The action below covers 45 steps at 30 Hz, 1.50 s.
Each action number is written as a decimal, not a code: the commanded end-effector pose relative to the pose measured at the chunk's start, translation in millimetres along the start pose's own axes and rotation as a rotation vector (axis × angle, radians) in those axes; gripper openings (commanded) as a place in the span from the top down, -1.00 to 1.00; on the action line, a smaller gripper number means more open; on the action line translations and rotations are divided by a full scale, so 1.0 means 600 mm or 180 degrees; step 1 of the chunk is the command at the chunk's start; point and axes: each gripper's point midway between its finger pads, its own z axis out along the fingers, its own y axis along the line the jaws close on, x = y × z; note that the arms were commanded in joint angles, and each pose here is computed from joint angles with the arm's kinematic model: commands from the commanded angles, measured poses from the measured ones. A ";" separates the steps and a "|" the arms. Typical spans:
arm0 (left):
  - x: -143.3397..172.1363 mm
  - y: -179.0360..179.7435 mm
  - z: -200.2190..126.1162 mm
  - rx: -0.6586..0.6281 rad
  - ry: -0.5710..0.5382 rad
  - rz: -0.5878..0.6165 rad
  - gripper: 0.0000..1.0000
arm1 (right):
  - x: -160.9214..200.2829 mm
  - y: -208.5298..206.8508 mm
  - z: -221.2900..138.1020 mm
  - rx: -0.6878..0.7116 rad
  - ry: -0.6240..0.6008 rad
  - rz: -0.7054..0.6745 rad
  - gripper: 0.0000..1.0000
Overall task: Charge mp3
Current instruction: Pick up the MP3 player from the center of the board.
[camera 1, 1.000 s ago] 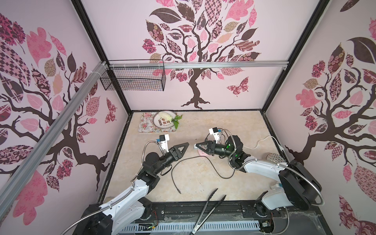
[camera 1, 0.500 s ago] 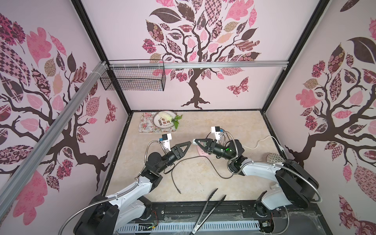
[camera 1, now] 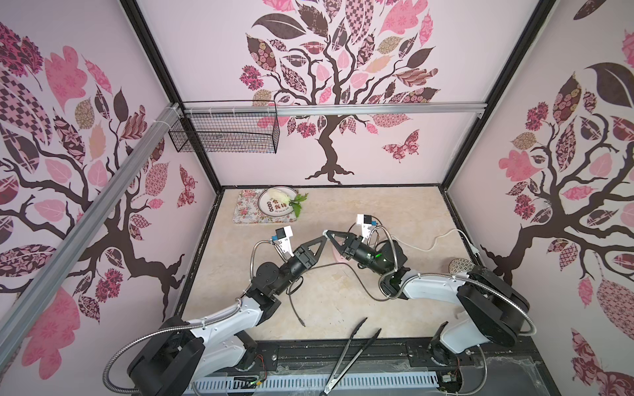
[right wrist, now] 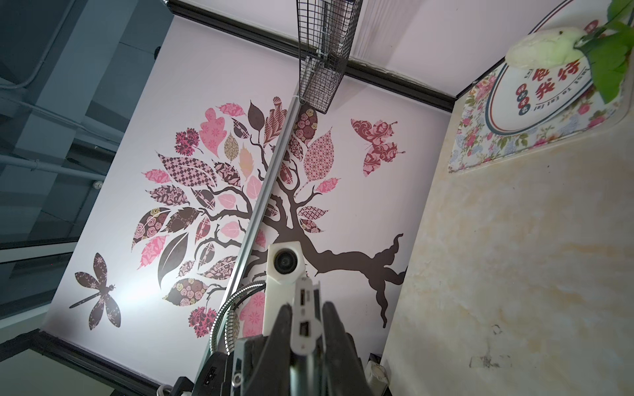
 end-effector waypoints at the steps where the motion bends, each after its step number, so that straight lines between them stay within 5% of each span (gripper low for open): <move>1: -0.021 -0.010 0.002 0.0082 -0.0229 0.0056 0.18 | -0.009 0.018 0.006 -0.0147 -0.0154 0.0021 1.00; 27: -0.015 -0.020 0.031 0.0132 -0.0334 0.0047 0.43 | 0.007 0.015 0.018 -0.0128 -0.0232 0.0001 1.00; 34: -0.034 -0.011 0.008 0.0037 -0.0580 0.0058 0.41 | 0.005 0.009 0.001 -0.0125 -0.0316 0.0125 1.00; 45: -0.025 -0.019 0.023 0.0106 -0.0455 0.0023 0.32 | -0.002 0.010 -0.004 -0.0178 -0.0418 0.0241 1.00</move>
